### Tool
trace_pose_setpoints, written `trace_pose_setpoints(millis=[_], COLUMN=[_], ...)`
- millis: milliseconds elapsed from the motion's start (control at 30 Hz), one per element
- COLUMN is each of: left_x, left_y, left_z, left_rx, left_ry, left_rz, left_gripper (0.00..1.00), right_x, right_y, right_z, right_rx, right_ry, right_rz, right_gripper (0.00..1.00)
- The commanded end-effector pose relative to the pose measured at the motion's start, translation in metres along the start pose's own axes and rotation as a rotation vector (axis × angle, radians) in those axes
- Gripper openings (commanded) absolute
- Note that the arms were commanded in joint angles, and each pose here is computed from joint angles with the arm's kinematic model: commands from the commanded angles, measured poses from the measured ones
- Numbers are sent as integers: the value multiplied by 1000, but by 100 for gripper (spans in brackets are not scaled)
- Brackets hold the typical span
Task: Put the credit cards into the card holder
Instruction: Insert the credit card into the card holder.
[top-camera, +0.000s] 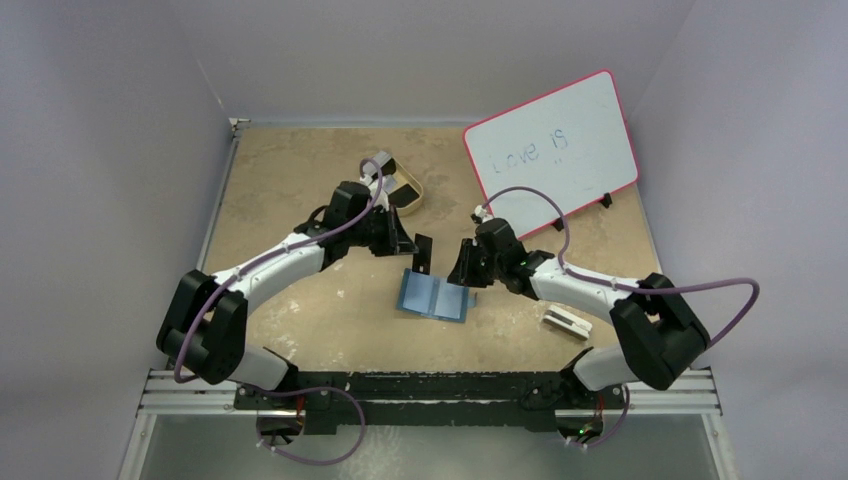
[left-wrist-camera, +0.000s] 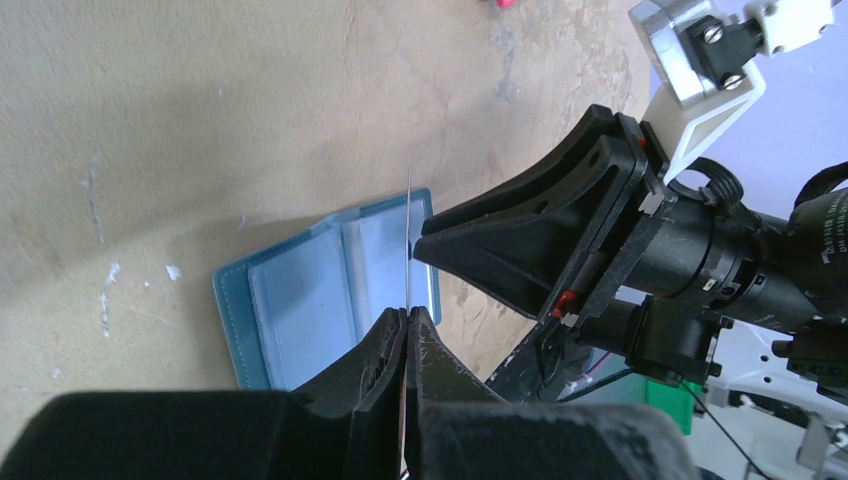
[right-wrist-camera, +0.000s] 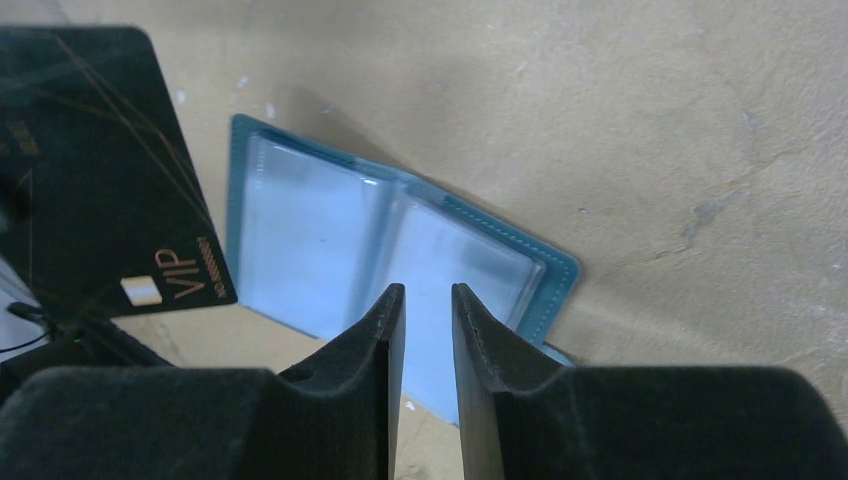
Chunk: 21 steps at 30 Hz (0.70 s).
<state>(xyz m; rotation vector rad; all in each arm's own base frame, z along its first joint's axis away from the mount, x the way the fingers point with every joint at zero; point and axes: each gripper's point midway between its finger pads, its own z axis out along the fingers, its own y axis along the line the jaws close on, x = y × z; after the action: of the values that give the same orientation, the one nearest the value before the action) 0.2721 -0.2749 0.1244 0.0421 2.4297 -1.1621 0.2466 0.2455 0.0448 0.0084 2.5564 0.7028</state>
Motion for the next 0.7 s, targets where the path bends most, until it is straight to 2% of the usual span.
trace_pose_setpoints(millis=[0,367,667], left_x=[-4,46,63], left_y=[-26,18,36], left_z=[-1,24,30], left_rx=[119,57,36], left_ry=[-51,126,176], left_rz=[-27,18,15], left_gripper=[0,0,0], right_x=[-12,-1,2], right_y=[-1,-13,-16], right_z=[1,4,4], right_rx=[21,50,53], right_ry=[-30,-13,-10], right_rz=[-30,-35,-36], right_gripper=[26,25,24])
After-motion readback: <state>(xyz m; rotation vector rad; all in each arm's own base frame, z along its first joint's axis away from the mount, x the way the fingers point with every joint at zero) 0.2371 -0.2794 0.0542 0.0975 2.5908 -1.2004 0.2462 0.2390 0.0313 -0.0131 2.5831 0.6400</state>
